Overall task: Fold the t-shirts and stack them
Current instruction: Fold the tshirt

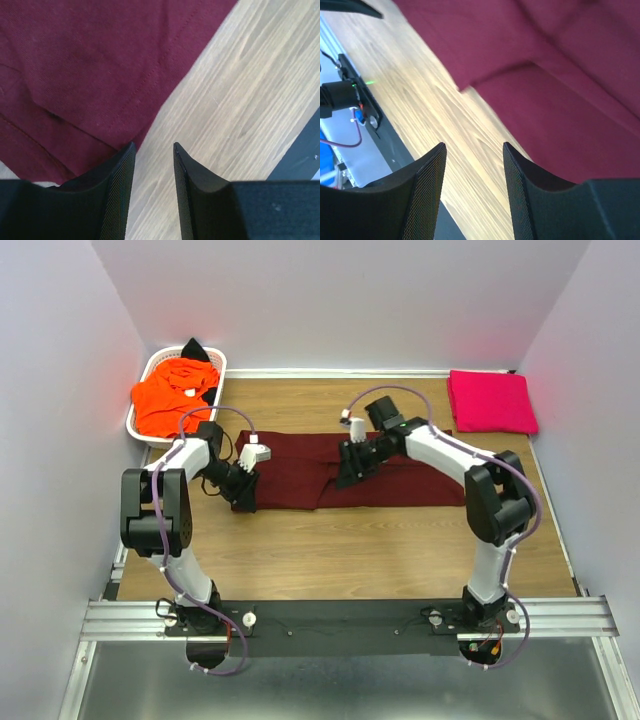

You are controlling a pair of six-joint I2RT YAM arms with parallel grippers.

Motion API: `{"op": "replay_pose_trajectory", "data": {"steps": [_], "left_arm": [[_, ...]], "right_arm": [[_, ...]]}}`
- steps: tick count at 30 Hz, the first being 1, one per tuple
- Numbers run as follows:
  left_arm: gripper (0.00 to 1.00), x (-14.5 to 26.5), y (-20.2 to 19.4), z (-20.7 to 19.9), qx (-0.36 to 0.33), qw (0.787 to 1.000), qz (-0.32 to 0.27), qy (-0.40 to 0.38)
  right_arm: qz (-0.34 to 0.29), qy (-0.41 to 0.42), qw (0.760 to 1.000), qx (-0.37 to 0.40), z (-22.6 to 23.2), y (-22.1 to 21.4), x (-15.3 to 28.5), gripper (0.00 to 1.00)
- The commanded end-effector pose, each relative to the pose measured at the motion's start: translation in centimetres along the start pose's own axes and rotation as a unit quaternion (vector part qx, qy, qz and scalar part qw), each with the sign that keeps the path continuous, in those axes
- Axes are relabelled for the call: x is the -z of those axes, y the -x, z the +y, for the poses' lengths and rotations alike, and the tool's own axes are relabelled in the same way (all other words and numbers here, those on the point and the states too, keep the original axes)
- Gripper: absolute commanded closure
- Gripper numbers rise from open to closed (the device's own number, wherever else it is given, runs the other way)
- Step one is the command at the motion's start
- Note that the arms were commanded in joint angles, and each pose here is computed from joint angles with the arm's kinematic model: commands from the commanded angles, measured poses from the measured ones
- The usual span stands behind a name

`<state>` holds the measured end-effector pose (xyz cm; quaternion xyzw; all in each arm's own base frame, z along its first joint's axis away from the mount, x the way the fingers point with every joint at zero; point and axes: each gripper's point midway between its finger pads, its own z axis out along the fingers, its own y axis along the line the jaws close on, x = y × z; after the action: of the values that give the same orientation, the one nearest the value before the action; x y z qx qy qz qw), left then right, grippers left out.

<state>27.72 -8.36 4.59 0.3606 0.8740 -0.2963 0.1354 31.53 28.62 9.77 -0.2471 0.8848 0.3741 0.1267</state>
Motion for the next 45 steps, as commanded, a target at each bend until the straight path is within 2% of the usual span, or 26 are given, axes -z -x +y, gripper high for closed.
{"op": "replay_pose_trajectory", "data": {"steps": [1, 7, 11, 24, 31, 36, 38, 39, 43, 45], "left_arm": [[0.55, -0.6, 0.4, 0.6, 0.012, 1.000, -0.009, -0.001], [0.53, 0.2, 0.4, 0.6, 0.012, 1.000, -0.006, 0.012], [0.53, 0.7, 0.4, 0.7, 0.012, 1.000, -0.006, 0.018], [0.53, 1.1, 0.4, 1.0, 0.026, 0.999, -0.012, 0.025], [0.53, 1.2, 0.2, 1.1, 0.029, 0.999, -0.011, 0.026], [0.53, 1.5, 0.3, 1.3, 0.031, 0.999, -0.013, 0.028], [0.53, 1.7, 0.3, 1.5, 0.037, 0.999, -0.014, 0.031], [0.53, 1.7, 0.3, 1.5, 0.037, 0.999, -0.014, 0.031], [0.53, 1.7, 0.2, 1.6, 0.040, 0.999, -0.012, 0.029], [0.53, 1.5, 0.1, 1.6, 0.042, 0.999, -0.011, 0.028]], "right_arm": [[0.002, 0.013, 1.000, -0.014, 1.5, 0.0, -3.6, 0.43], [0.016, 0.014, 1.000, -0.021, 2.6, -1.0, -5.6, 0.34], [0.027, 0.022, 0.999, -0.027, 3.6, -1.4, -7.3, 0.34], [0.061, 0.033, 0.997, -0.043, 4.7, -2.7, -11.2, 0.44], [0.059, 0.035, 0.997, -0.042, 5.0, -2.2, -11.7, 0.51], [0.060, 0.027, 0.997, -0.046, 4.7, -2.4, -11.6, 0.66], [0.058, 0.024, 0.997, -0.046, 4.6, -2.4, -11.4, 0.68], [0.059, 0.021, 0.997, -0.047, 4.6, -2.6, -11.4, 0.67], [0.061, 0.009, 0.997, -0.050, 4.1, -3.3, -11.1, 0.55], [0.067, 0.004, 0.996, -0.053, 3.7, -3.9, -11.2, 0.53]]}}
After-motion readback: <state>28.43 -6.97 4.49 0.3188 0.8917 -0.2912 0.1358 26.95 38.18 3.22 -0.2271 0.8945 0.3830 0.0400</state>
